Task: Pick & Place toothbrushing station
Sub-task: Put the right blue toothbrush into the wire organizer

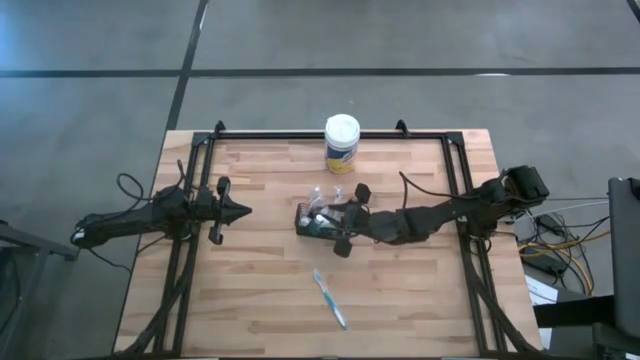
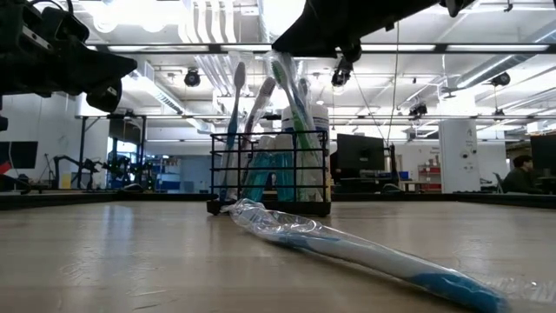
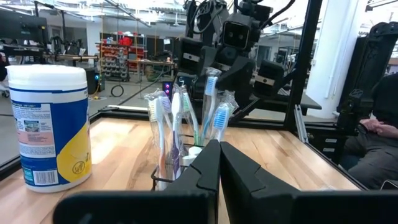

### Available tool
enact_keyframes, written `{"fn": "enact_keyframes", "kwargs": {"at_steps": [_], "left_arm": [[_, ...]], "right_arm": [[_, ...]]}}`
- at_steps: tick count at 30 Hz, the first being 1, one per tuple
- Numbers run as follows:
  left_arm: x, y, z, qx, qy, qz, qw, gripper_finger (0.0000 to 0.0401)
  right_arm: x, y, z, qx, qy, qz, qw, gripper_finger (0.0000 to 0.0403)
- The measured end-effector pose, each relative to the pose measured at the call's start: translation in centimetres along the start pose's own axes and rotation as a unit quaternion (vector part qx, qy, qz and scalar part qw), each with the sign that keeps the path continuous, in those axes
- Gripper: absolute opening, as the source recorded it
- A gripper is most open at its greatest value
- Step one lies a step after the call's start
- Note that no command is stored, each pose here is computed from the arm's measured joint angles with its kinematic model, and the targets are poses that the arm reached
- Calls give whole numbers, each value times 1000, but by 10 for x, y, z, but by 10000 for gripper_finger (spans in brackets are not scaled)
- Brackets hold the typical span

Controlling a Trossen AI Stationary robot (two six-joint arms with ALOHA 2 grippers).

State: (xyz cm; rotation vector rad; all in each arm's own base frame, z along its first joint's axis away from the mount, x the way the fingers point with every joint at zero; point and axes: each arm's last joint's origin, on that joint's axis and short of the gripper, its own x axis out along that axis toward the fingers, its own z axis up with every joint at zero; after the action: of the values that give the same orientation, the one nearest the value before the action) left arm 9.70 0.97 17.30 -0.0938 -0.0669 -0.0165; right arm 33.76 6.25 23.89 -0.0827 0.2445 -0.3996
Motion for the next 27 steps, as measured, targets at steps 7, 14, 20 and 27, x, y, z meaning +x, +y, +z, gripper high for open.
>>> {"fn": "enact_keyframes", "kwargs": {"at_steps": [7,14,20,27], "left_arm": [[0,0,0,1,0,0,1000,12],[0,0,0,0,-1,0,1000,12],[0,0,0,0,-1,-1,1000,12],[0,0,0,0,0,-1,1000,12]], "right_arm": [[-2,3,0,-5,2,7,1000,23],[-3,3,-2,14,4,0,1000,21],[-4,0,-12,40,-1,-31,999,19],[-12,-5,-36,73,-31,-29,996,19]]}}
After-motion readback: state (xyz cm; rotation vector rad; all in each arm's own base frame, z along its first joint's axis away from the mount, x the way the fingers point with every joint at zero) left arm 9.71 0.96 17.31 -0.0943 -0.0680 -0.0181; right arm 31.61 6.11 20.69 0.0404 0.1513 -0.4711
